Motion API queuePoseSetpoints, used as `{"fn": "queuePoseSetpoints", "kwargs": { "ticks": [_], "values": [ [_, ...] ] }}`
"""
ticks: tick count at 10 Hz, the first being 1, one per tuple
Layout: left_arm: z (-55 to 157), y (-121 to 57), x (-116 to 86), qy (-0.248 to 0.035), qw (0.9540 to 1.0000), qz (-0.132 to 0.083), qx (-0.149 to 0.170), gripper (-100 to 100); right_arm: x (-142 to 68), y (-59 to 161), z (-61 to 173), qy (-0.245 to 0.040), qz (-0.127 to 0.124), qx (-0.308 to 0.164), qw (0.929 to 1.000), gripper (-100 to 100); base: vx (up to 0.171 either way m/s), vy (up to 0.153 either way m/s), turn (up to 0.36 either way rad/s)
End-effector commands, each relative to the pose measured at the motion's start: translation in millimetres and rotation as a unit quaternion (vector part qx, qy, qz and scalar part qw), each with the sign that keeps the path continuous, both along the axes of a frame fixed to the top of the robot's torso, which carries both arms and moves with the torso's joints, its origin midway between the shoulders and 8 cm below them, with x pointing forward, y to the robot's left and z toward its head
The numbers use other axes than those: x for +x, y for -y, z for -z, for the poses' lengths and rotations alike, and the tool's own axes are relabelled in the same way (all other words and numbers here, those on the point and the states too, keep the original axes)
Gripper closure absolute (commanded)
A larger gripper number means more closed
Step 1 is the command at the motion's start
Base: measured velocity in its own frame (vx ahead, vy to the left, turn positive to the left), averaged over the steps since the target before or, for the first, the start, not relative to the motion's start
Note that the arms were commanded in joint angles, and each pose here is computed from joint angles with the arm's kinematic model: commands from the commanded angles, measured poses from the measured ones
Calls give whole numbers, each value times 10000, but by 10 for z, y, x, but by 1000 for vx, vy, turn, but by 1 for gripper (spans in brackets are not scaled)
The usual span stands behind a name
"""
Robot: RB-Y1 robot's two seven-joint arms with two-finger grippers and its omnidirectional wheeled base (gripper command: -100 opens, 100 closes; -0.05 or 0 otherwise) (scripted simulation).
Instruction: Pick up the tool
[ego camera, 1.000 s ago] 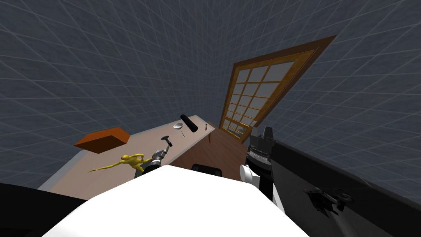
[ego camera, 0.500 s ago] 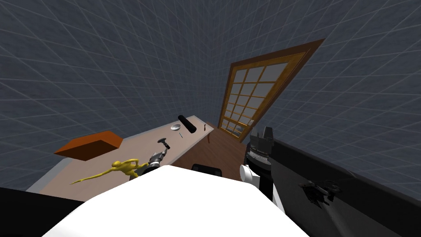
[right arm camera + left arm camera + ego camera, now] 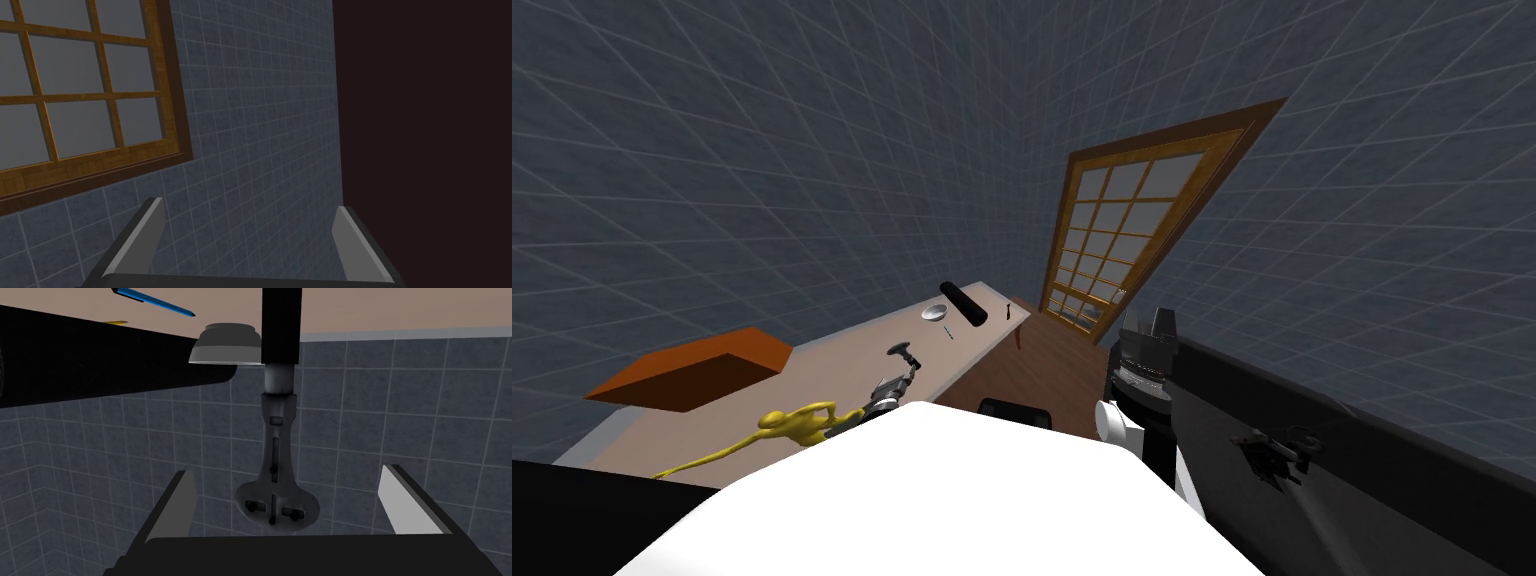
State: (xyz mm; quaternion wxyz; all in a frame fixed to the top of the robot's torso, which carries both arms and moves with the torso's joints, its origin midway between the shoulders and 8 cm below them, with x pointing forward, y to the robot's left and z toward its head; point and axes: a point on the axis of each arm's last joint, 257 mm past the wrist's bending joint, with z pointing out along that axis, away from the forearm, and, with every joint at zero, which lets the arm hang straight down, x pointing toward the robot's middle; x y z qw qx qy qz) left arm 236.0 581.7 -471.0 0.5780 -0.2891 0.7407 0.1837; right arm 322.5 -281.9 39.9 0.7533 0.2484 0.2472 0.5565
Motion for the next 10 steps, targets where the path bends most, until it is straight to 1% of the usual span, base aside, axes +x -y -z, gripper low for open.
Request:
{"fn": "queuePoseSetpoints", "kwargs": {
  "ticks": [1, 2, 5, 6, 7, 8, 9, 10],
  "values": [
    [32, -65, -39, -86, 9998, -134, 69, -100, 0, 0, 0, 0, 0, 0, 10000, 0, 49, 64, -126],
    [56, -56, -58, -111, 9998, -142, 47, -100, 0, 0, 0, 0, 0, 0, 10000, 0, 41, 39, -42],
    [116, -126, -121, -219, 9991, -364, 93, -100, 0, 0, 0, 0, 0, 0, 10000, 0, 29, 47, -62],
    [120, -124, -124, -223, 9990, -365, 89, -100, 0, 0, 0, 0, 0, 0, 10000, 0, 22, 45, -17],
    [134, -153, -130, -247, 9986, -464, 106, -100, 0, 0, 0, 0, 0, 0, 10000, 0, 35, 48, -54],
    [134, -160, -122, -247, 9984, -493, 111, -100, 0, 0, 0, 0, 0, 0, 10000, 0, 46, 61, -58],
    [133, -153, -125, -241, 9986, -467, 101, -100, 0, 0, 0, 0, 0, 0, 10000, 0, 21, 28, -13],
    [131, -154, -124, -243, 9985, -469, 110, 0, 0, 0, 0, 0, 0, 0, 10000, 0, 4, 5, 1]
  ]
}}
